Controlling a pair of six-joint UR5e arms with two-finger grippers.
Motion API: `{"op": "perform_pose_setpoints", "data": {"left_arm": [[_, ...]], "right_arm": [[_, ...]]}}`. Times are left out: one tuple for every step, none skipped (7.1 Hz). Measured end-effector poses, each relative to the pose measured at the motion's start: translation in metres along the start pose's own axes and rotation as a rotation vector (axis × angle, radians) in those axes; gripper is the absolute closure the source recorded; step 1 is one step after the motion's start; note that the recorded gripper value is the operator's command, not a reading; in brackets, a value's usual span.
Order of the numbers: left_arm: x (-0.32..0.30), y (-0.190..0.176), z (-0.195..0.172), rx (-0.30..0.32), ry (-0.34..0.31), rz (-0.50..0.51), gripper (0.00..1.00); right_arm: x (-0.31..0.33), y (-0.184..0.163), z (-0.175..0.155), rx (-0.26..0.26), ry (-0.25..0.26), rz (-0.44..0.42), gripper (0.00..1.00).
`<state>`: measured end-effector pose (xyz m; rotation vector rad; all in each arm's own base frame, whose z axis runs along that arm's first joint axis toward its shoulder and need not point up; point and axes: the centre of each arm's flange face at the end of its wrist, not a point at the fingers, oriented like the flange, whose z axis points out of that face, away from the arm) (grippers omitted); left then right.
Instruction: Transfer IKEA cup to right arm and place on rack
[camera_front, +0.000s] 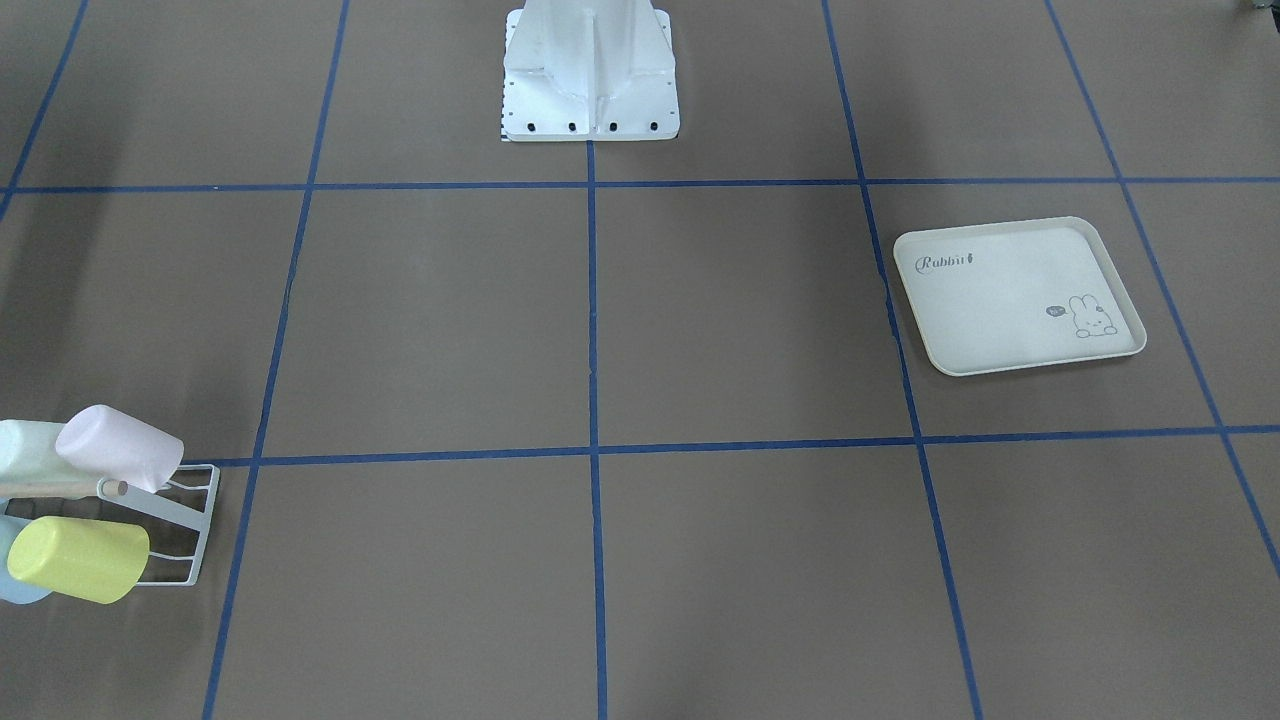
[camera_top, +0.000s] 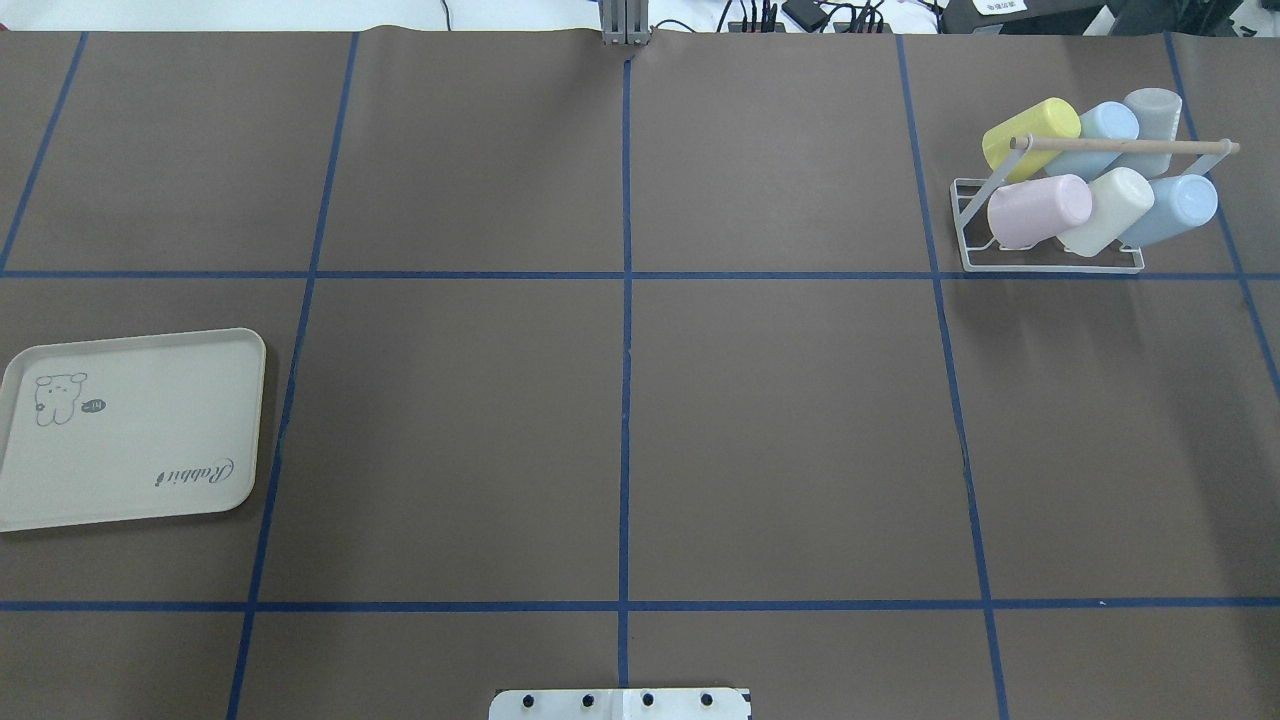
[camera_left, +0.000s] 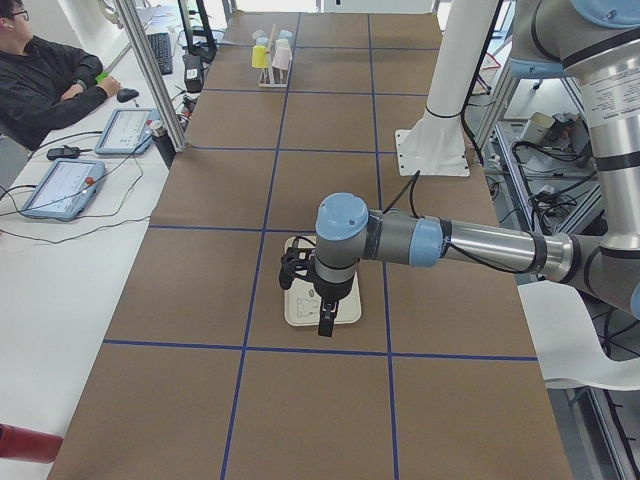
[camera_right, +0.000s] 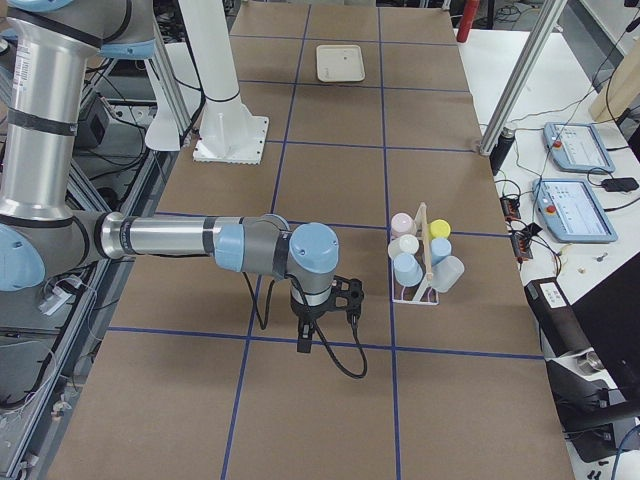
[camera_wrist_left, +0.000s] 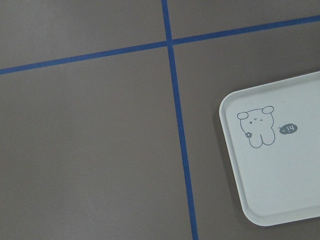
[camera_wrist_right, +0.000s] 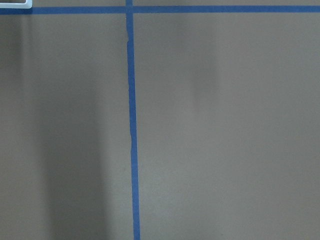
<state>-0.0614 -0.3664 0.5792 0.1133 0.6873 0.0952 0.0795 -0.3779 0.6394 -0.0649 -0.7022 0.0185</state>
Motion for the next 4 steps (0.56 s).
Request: {"op": "perform_pose_setpoints", "data": {"left_arm": [[-0.0002,0.0003,0.0001,0.0,0.0,0.0,0.0],[-0.0002,0.0004,0.0002,-0.001,0.0,-0.001,0.0],[-0.0002,0.0004,0.0002,-0.001,0.0,-0.001,0.0],[0.0,-0.0001,-0.0002,0.0,0.0,0.0,0.0]], "right_arm": [[0.0002,0.0003,0.0005,-0.001,-0.001,0.001,0.0],[0.0004,0.0005,0.0007,-0.002,-0.001,0.001,0.01],[0.0006,0.0006,0.001,-0.002,-0.001,0.002,0.01],[0.0007,0.0006,0.0015,-0.004,-0.001,0.003,0.01]]}}
